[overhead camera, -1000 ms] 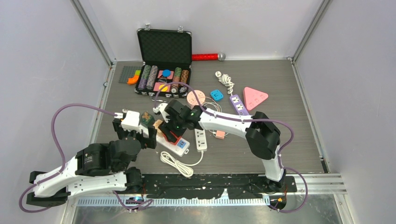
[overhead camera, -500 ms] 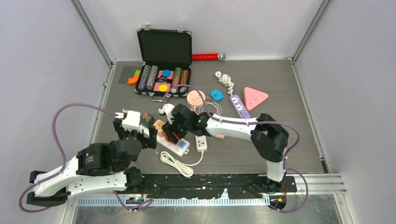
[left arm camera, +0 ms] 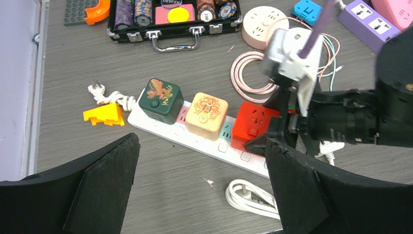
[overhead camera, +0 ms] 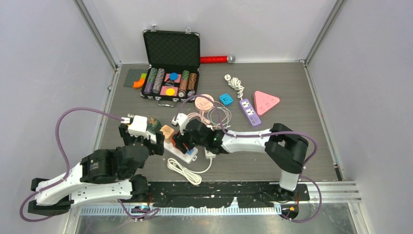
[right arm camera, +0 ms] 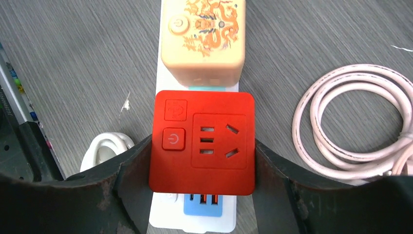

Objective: Insert the plug

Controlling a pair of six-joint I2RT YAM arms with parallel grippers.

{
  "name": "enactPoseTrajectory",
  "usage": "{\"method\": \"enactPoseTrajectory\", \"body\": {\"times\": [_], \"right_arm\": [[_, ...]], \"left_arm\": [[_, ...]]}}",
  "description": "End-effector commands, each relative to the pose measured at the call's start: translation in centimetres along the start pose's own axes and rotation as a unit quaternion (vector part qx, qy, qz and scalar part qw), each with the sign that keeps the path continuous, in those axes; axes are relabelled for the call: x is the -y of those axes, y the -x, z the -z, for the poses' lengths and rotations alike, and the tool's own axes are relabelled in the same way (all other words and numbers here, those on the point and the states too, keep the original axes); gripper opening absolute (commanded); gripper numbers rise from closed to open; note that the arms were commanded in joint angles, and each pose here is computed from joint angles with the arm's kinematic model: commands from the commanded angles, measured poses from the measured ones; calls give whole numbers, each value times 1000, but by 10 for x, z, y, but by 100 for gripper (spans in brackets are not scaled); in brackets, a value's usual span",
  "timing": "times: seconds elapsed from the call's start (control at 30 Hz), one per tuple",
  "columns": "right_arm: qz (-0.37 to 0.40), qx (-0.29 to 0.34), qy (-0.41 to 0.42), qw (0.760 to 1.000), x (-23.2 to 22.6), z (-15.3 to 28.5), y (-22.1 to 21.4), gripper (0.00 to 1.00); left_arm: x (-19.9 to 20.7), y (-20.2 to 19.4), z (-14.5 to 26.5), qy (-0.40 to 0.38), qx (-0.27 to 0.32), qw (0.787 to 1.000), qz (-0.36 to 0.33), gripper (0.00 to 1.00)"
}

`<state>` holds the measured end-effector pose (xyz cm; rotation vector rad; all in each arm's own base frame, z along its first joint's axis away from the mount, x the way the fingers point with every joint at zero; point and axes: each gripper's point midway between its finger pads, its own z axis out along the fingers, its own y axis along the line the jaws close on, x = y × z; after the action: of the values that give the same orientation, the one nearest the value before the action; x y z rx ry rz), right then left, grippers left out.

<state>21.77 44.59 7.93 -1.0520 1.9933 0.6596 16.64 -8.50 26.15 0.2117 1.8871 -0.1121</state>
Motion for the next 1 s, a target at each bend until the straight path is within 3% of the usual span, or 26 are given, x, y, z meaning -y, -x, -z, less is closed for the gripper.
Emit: {"method": "enactPoseTrajectory", "body": {"times": [0.0,0.1,0.2,0.57,0.73,0.83,0.87,0.9,0.93,0.97], "right_arm": [[25,-178,-31,983,13,24,-142,5],[33,-139,-30,989,11,21,-130,5],[50,-143,-30,988,12,18,-134,5],[40,-263,-13,964,2,12,-167,5],[18,-276,-12,961,1,16,-189,6],[9,-259,-40,965,7,19,-173,6],[10,-254,-46,966,8,22,-166,15],[11,-229,-54,972,9,22,-144,39],[10,-217,-55,975,10,24,-132,55],[8,-184,-47,982,6,27,-103,78]], "left_arm": [[-2,4,-2,16,9,1000,18,99],[-1,4,-2,14,8,1000,19,99],[-1,4,-2,14,8,1000,19,99],[-1,7,-1,12,8,1000,22,99],[-1,6,-1,13,8,1000,23,99],[0,6,-2,13,8,1000,22,99],[0,6,-2,13,8,1000,22,99],[1,6,-2,13,8,1000,21,99],[1,6,-2,13,8,1000,21,99],[2,7,-2,12,8,1000,21,99]]}}
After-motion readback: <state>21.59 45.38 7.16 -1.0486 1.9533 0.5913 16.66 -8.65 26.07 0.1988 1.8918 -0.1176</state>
